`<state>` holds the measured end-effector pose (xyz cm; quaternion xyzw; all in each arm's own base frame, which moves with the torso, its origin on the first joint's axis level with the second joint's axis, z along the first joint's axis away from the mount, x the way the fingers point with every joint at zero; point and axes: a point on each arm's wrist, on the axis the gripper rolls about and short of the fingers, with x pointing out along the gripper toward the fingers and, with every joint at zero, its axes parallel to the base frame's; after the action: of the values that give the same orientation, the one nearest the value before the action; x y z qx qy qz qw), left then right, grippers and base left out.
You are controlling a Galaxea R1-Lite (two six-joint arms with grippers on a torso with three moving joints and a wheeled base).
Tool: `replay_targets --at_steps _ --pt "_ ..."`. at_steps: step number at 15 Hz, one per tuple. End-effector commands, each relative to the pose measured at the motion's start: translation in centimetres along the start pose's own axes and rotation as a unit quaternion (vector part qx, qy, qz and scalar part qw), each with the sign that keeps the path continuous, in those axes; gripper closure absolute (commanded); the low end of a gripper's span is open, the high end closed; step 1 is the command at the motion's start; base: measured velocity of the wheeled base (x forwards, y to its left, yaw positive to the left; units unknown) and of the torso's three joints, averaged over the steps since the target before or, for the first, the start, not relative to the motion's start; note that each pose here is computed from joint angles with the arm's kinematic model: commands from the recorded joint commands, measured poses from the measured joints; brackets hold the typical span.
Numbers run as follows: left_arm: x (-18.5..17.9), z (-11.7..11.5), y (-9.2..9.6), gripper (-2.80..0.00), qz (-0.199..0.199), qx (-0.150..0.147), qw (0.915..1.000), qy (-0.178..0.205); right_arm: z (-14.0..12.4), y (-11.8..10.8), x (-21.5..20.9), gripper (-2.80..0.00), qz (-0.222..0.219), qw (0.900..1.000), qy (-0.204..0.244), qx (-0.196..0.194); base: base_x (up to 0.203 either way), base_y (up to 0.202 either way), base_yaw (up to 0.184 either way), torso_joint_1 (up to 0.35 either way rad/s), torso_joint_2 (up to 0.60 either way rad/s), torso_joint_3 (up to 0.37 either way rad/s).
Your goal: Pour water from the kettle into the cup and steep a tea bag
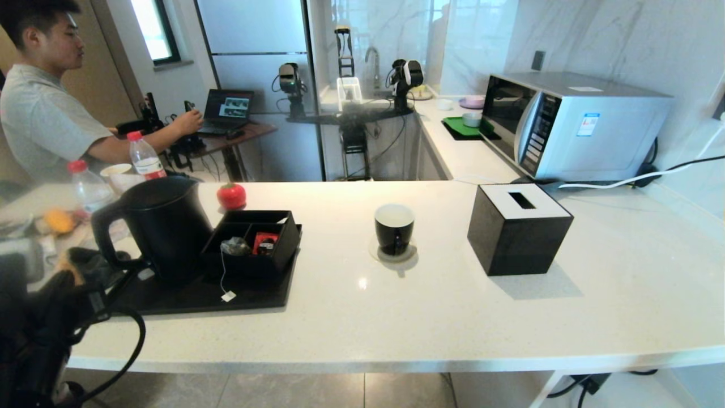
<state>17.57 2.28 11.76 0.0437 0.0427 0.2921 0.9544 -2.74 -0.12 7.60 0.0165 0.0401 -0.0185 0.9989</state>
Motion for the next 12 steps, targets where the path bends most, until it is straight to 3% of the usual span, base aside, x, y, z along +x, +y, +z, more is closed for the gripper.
replay_targets --at_steps 1,7,12 --pt "-0.8 1.6 0.0 0.00 -0.010 -0.014 0.9986 -0.050 0.0 0.0 0.0 0.00 0.000 1.000 0.001 0.000 0.000 0.000 0.000 0.000 0.00 0.000" --pt "-2.0 4.1 -2.5 0.00 -0.084 -0.001 0.9919 -0.095 0.0 0.0 0.0 0.00 0.000 1.000 0.001 0.001 0.000 0.000 0.000 0.000 0.00 0.000" --pt "-3.4 5.8 -2.9 0.00 -0.127 0.027 0.9893 -0.067 0.0 0.0 0.0 0.00 0.000 1.000 0.001 0.001 0.000 0.000 0.000 0.000 0.00 0.000"
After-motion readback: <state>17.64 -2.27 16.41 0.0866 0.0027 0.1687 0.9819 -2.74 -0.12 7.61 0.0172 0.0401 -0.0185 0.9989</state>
